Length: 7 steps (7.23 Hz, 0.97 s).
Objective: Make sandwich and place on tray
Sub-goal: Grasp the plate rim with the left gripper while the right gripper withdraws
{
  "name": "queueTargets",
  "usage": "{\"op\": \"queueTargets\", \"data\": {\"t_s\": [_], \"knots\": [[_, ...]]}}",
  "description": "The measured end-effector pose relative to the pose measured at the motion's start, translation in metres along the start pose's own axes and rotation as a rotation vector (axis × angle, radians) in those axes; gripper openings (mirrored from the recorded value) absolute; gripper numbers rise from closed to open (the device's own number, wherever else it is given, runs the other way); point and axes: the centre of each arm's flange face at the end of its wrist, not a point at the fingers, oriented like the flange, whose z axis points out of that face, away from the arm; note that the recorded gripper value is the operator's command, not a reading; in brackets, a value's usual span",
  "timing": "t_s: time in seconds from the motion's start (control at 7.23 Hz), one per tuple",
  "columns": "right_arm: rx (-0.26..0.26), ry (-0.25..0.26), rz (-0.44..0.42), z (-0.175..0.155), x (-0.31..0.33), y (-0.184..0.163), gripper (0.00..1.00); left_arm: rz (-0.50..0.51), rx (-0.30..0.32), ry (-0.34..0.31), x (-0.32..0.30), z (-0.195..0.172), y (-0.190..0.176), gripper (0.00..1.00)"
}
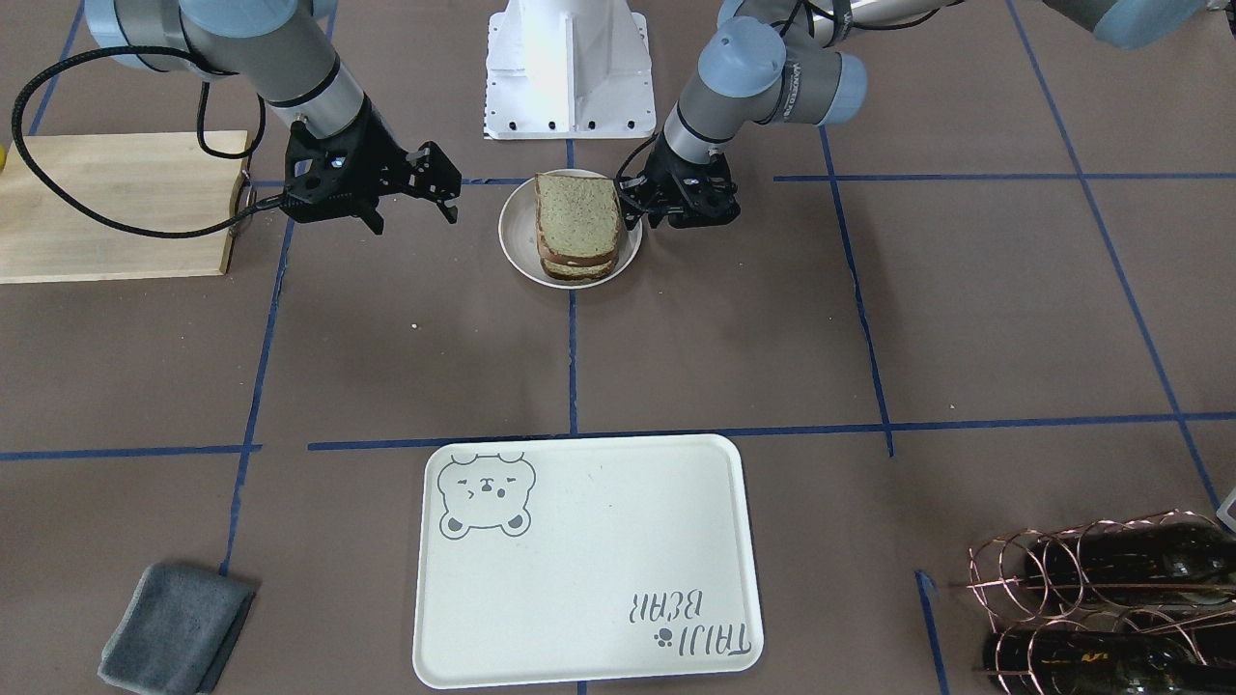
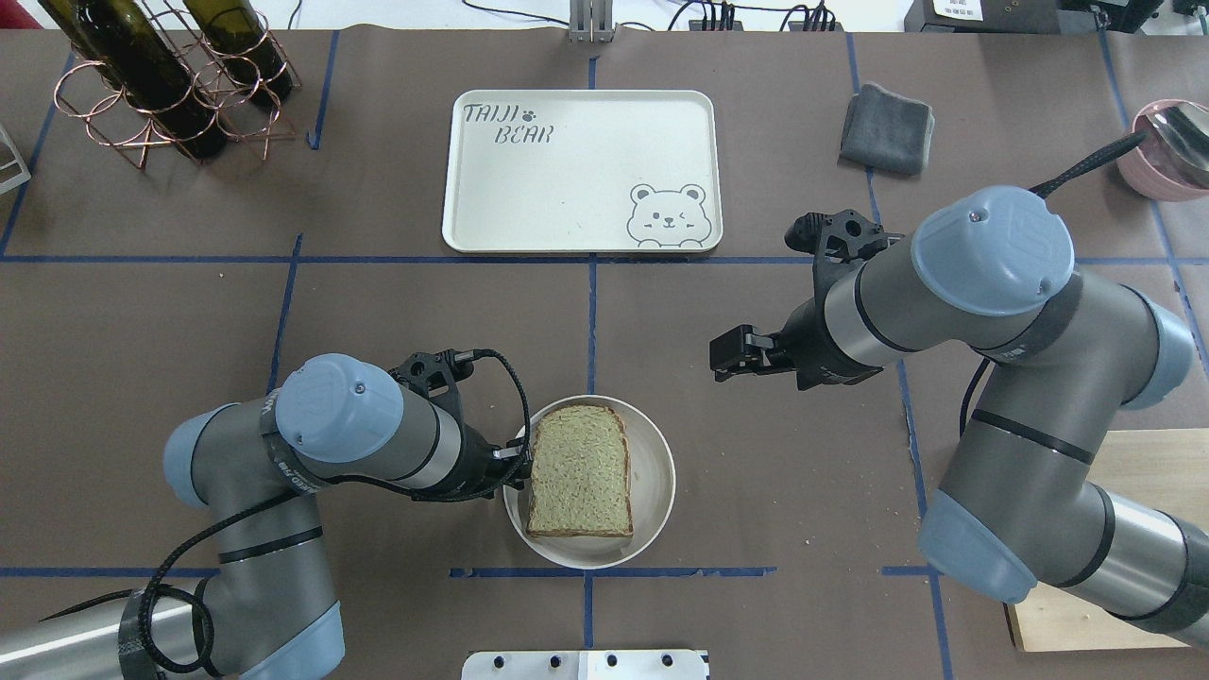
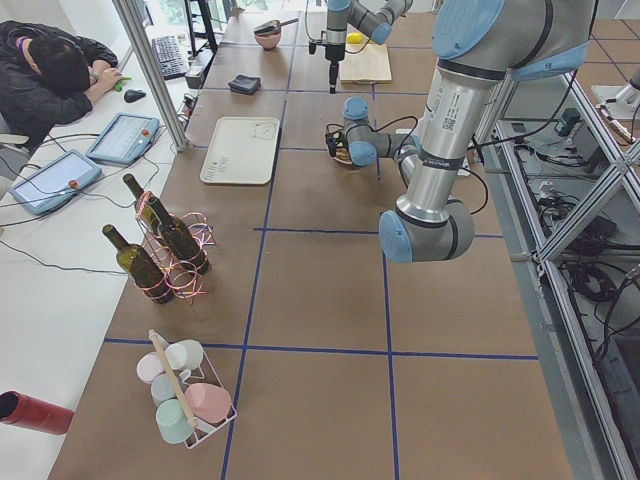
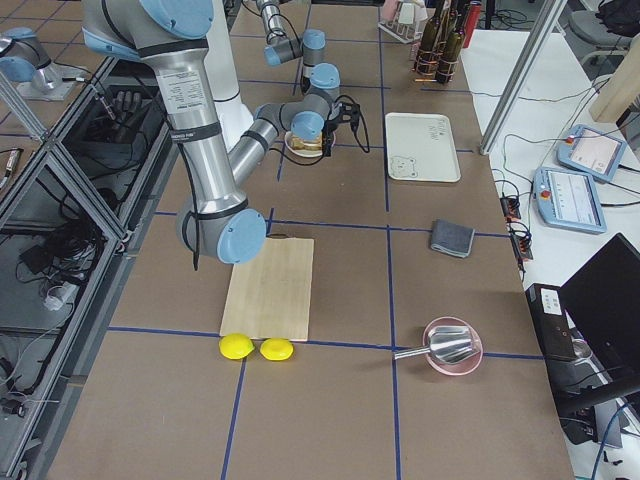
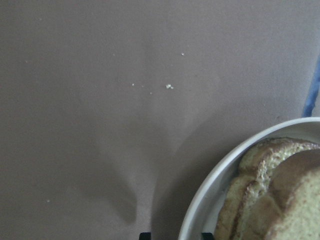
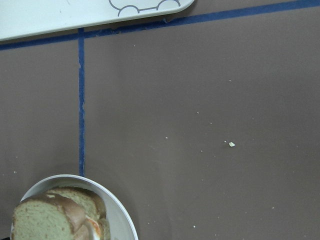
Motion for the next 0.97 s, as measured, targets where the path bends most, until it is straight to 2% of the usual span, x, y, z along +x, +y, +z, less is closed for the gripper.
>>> {"op": "queueTargets", "data": {"t_s": [0.14, 0.28, 0.42, 0.55, 0.97], "knots": [[-0.002, -0.003, 0.002, -0.002, 0.001, -0.001, 1.0, -0.003, -0.001, -0.003, 0.001, 0.003, 0.0, 0.42], [-0.005, -0.007, 0.007, -0.006, 0.002, -0.004, 1.0, -0.004, -0.003, -0.006, 0.002, 0.005, 0.0, 0.31], [-0.006, -0.011, 0.01, -0.009, 0.003, -0.006, 1.0, -0.006, -0.007, -0.006, 0.004, 0.008, 0.003, 0.1], [-0.005, -0.013, 0.012, -0.012, 0.004, -0.007, 1.0, -0.011, -0.012, -0.007, 0.006, 0.01, 0.006, 0.0], [0.002, -0.007, 0.022, -0.017, 0.008, -0.011, 1.0, -0.01, -0.017, 0.006, 0.006, 0.003, 0.01, 0.0]]}}
